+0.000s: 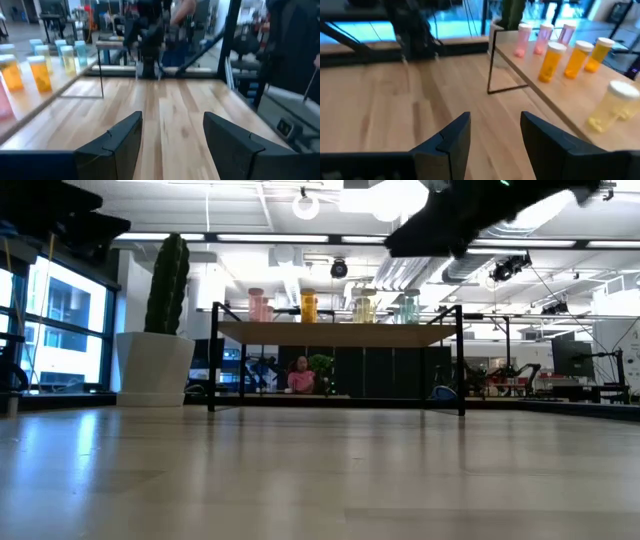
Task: Pick and place medicine bottles onto shelf by color
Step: Return to Home Position
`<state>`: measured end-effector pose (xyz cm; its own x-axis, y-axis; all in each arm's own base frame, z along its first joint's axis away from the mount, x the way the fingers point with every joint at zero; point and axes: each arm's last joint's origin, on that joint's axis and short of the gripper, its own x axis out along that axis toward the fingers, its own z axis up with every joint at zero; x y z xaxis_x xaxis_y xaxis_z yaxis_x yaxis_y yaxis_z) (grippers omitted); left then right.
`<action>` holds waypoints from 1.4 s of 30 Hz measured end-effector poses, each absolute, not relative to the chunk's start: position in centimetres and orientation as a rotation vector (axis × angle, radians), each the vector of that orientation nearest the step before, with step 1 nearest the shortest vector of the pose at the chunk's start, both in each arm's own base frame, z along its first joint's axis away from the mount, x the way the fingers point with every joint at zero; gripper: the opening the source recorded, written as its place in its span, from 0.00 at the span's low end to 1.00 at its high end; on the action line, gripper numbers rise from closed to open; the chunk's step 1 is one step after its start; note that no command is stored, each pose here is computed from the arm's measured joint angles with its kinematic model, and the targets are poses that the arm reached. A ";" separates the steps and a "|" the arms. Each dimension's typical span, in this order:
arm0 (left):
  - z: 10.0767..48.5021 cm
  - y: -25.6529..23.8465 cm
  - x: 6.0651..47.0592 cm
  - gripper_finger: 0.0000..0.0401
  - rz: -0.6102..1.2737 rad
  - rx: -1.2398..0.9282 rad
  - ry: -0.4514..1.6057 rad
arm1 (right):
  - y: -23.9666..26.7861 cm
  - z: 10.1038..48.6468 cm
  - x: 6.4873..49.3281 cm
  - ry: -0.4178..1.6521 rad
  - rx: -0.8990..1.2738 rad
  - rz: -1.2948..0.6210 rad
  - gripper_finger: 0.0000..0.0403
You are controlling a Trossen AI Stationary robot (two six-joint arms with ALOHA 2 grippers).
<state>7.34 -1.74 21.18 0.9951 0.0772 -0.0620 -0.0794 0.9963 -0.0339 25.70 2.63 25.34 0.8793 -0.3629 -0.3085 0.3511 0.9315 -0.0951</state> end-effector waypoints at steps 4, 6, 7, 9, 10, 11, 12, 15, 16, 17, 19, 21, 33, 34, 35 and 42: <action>20.1 -2.0 7.8 0.50 0.071 -0.027 0.082 | 2.4 23.2 22.7 0.178 0.026 -0.340 0.40; 19.1 -2.0 7.9 0.50 0.070 -0.017 0.111 | 2.2 22.5 21.3 0.088 0.061 -0.333 0.40; 18.9 -2.1 8.0 0.50 0.069 -0.017 0.113 | 2.1 22.1 20.5 0.047 0.076 -0.328 0.40; 18.1 -2.1 8.2 0.50 0.072 0.001 0.131 | 1.9 21.5 19.2 -0.026 0.102 -0.322 0.40; 17.6 -2.2 8.3 0.50 0.071 0.023 0.145 | 1.8 21.2 18.6 -0.059 0.108 -0.319 0.40; 17.2 -2.2 8.4 0.50 0.070 0.040 0.154 | 1.7 20.9 18.0 -0.086 0.107 -0.319 0.40; 17.1 -2.3 8.5 0.50 0.070 0.056 0.157 | 1.6 20.6 17.5 -0.109 0.107 -0.318 0.40; 17.4 -2.2 8.5 0.50 0.068 0.095 0.140 | 1.2 19.7 16.0 -0.164 0.115 -0.347 0.40; 17.4 -2.2 8.4 0.50 0.069 0.112 0.141 | 1.1 19.5 15.5 -0.181 0.115 -0.355 0.40; 17.3 -2.2 8.4 0.50 0.074 0.128 0.145 | 1.0 19.3 15.0 -0.201 0.122 -0.370 0.40; 17.3 -2.1 8.4 0.50 0.094 0.145 0.152 | 0.8 18.7 14.0 -0.228 0.135 -0.397 0.40; 17.2 -2.1 8.4 0.50 0.117 0.145 0.154 | 0.6 18.7 13.5 -0.241 0.138 -0.420 0.40; 17.3 -2.0 8.4 0.50 0.142 0.082 0.149 | 0.0 19.0 11.1 -0.213 0.082 -0.538 0.40; 17.3 -2.0 8.4 0.50 0.140 0.065 0.148 | -0.1 18.7 11.0 -0.186 0.089 -0.550 0.40; 17.2 -2.0 8.4 0.50 0.139 0.046 0.147 | -0.2 18.4 10.8 -0.160 0.102 -0.569 0.40; 17.2 -2.0 8.4 0.50 0.140 0.028 0.146 | -0.4 16.7 9.9 -0.068 0.248 -0.602 0.40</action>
<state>8.41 -2.04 17.25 0.9797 0.1406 -0.1429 -0.1365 0.9899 0.0380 9.91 -0.38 16.68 0.8228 -0.5683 -0.0089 0.5521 0.7954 0.2499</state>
